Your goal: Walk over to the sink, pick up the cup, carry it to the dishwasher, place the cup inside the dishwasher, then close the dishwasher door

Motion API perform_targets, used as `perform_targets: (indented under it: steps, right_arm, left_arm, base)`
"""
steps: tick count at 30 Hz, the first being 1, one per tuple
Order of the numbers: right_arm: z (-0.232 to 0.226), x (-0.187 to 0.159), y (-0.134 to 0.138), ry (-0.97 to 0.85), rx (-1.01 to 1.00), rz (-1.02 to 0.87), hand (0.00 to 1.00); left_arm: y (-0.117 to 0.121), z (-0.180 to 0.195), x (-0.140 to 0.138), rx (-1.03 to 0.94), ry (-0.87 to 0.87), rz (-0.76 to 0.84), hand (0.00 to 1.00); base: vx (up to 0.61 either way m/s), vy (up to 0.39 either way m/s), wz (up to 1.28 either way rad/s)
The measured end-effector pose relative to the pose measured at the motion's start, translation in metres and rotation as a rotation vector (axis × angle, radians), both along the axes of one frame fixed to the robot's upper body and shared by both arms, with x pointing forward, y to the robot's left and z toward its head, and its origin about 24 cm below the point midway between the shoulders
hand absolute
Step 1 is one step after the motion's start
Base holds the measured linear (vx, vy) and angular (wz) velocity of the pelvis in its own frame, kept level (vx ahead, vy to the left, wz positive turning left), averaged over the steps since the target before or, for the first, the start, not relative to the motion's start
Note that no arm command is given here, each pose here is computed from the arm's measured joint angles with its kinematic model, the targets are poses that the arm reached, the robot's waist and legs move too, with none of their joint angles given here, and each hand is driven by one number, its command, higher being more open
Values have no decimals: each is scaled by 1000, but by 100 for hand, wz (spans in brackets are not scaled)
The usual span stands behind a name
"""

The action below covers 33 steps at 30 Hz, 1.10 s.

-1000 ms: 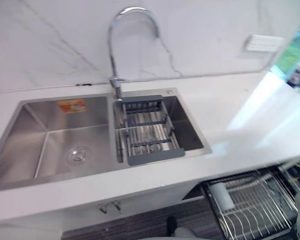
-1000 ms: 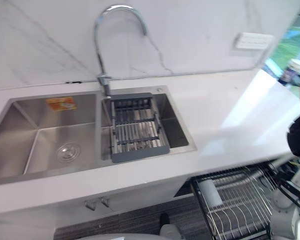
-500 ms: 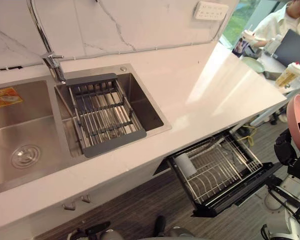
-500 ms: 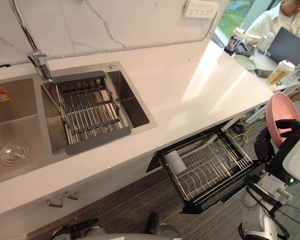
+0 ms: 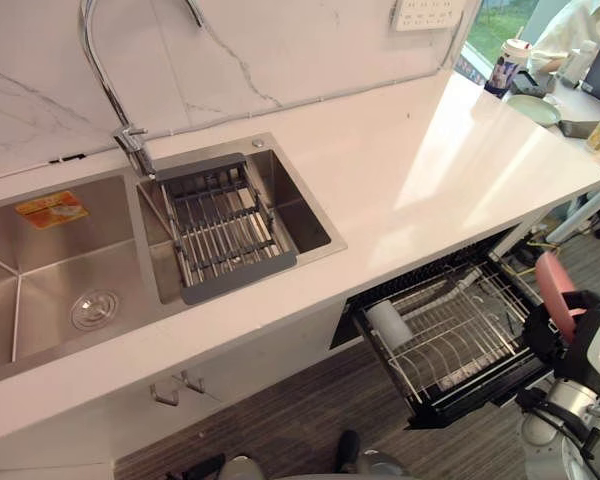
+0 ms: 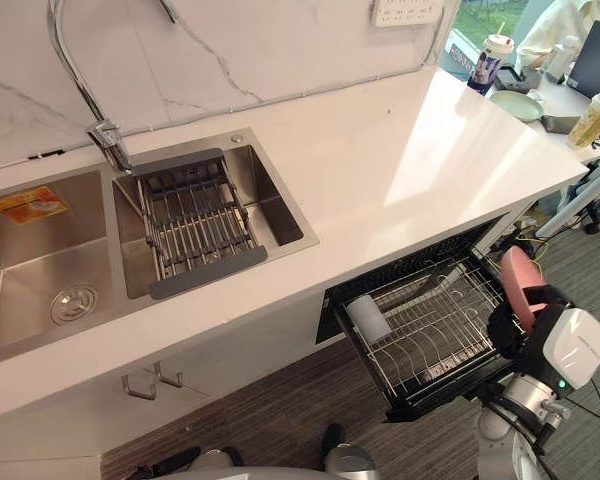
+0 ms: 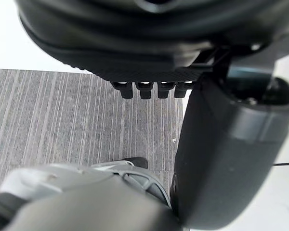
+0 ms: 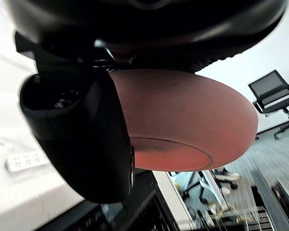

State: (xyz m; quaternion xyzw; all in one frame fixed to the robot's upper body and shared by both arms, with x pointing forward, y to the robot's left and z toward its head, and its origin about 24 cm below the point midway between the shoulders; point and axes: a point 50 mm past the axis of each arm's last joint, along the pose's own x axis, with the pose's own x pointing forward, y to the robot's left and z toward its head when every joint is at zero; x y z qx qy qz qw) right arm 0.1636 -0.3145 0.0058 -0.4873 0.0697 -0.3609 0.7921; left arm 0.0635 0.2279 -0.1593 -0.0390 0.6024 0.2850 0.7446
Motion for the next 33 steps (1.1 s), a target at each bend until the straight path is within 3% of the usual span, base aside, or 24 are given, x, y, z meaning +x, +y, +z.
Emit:
perform_targets:
  steps: [8, 16, 22, 23, 28, 33]
  right_arm:
    - [-21, 26, 18, 168, 100, 128, 0]
    - [31, 93, -21, 118, -15, 49, 0]
    - [56, 108, -40, 78, -5, -72, 0]
    - [57, 108, -41, 76, -7, -89, 100]
    - [46, 101, -45, 80, 81, -137, 100]
    - [4, 96, -18, 138, 486, 24, 100]
  left_arm:
    - [-7, 0, 10, -31, -26, -75, 100]
    - [-14, 8, 51, -42, -142, -147, 100]
    - [-13, 15, 69, -91, -249, -132, 100]
    - [-14, 15, 71, -116, -267, -116, 100]
    - [-26, 20, 85, -148, -360, -159, 100]
    - [-42, 37, 110, -246, -566, -315, 100]
  base:
    - [-11, 63, 6]
    - [-50, 60, 10]
    - [10, 28, 11]
    - [27, 40, 9]
    - [18, 39, 6]
    - [0, 0, 0]
